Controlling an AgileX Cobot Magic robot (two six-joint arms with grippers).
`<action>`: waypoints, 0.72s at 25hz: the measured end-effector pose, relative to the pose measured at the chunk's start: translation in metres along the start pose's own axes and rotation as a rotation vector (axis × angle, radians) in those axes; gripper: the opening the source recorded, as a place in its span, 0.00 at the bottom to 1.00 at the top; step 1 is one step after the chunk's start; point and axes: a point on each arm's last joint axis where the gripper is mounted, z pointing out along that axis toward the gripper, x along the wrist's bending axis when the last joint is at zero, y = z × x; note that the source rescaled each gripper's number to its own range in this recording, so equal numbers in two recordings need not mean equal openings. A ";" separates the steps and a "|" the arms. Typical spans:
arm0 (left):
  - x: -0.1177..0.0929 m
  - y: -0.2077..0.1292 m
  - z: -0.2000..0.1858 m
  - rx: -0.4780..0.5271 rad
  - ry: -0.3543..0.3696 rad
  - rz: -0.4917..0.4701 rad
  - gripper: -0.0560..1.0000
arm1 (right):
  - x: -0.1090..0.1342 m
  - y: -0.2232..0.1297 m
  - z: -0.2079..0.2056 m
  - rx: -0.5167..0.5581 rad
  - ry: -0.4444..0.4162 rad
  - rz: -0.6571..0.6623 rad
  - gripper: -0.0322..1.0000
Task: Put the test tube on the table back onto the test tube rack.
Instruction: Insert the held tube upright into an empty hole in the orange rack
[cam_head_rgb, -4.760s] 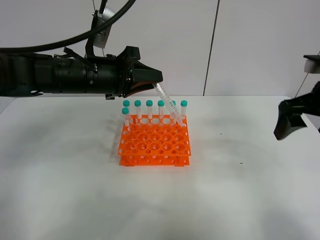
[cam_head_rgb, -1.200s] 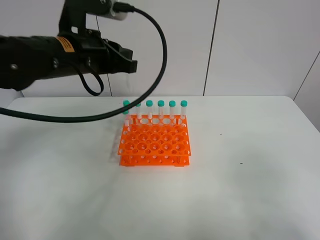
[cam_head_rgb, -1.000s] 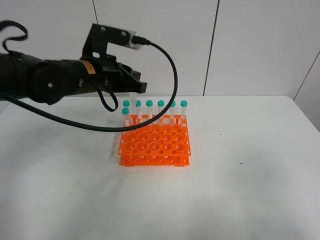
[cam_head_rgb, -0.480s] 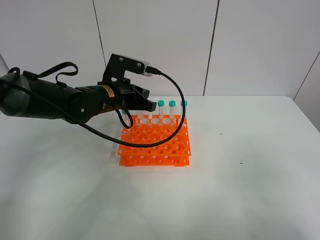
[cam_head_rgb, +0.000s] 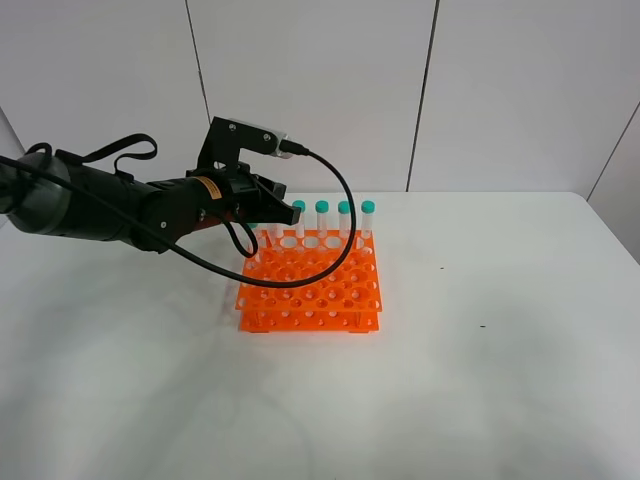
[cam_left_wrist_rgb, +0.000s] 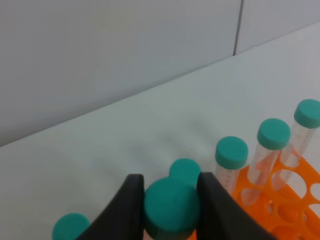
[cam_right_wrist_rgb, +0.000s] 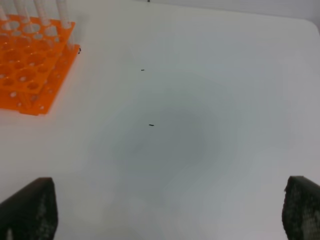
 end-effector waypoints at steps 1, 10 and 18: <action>0.000 0.000 0.000 -0.001 0.000 0.000 0.05 | 0.000 0.000 0.000 0.000 0.000 0.000 1.00; 0.000 -0.010 0.007 -0.012 0.000 -0.002 0.05 | 0.000 0.000 0.000 0.000 0.000 0.000 1.00; 0.000 -0.011 0.009 -0.019 0.000 -0.002 0.05 | 0.000 0.000 0.000 0.000 0.000 0.000 1.00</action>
